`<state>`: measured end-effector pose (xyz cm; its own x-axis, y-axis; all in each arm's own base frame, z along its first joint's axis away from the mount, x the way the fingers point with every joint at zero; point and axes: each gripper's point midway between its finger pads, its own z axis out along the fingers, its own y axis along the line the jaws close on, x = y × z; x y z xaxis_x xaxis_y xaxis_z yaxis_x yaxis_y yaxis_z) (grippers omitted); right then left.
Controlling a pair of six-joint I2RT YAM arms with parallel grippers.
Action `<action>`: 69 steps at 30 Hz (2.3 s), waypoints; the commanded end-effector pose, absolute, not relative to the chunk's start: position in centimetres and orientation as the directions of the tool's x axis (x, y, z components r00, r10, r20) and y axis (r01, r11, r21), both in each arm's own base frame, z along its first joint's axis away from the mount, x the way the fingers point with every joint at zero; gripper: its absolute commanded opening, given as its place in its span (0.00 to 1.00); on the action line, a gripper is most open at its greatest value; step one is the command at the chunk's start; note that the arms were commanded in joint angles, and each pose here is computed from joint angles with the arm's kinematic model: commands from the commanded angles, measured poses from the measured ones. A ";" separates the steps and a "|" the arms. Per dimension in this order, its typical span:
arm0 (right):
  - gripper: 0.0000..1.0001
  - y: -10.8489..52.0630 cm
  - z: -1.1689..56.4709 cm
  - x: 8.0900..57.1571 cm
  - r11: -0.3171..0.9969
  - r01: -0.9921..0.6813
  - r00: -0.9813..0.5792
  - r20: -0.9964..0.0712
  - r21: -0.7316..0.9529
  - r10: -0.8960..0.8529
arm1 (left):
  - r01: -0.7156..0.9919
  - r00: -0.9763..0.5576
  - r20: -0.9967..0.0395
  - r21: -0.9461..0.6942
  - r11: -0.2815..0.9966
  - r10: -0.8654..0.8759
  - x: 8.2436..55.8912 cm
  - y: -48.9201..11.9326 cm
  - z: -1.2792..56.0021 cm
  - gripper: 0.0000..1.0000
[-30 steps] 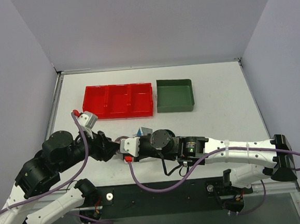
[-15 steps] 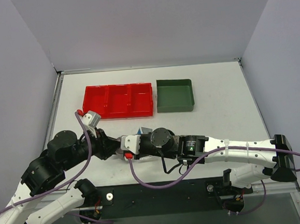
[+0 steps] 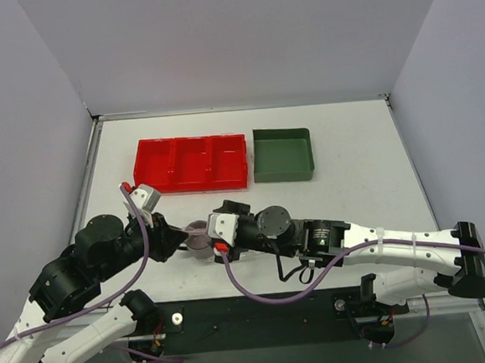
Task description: Prepare toiletry sets of a toothbrush and toothpaste on the tray
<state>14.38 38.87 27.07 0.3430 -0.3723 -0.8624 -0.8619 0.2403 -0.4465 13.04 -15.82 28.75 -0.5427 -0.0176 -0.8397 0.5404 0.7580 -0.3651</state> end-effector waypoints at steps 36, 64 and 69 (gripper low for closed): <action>0.70 27.8 30.7 17.2 0.630 -0.744 0.134 -0.973 -0.222 -0.186 | 0.547 -0.552 -0.822 -0.230 0.805 0.140 16.0 -17.4 24.3 0.00; 0.70 26.1 29.6 17.9 0.675 -0.705 0.123 -0.975 -0.218 -0.187 | 0.435 -0.607 -0.793 -0.274 0.857 0.054 17.1 -17.3 21.8 0.00; 0.70 25.9 29.5 18.0 0.679 -0.702 0.120 -0.976 -0.215 -0.184 | 0.403 -0.609 -0.792 -0.268 0.875 0.038 17.7 -17.1 21.5 0.00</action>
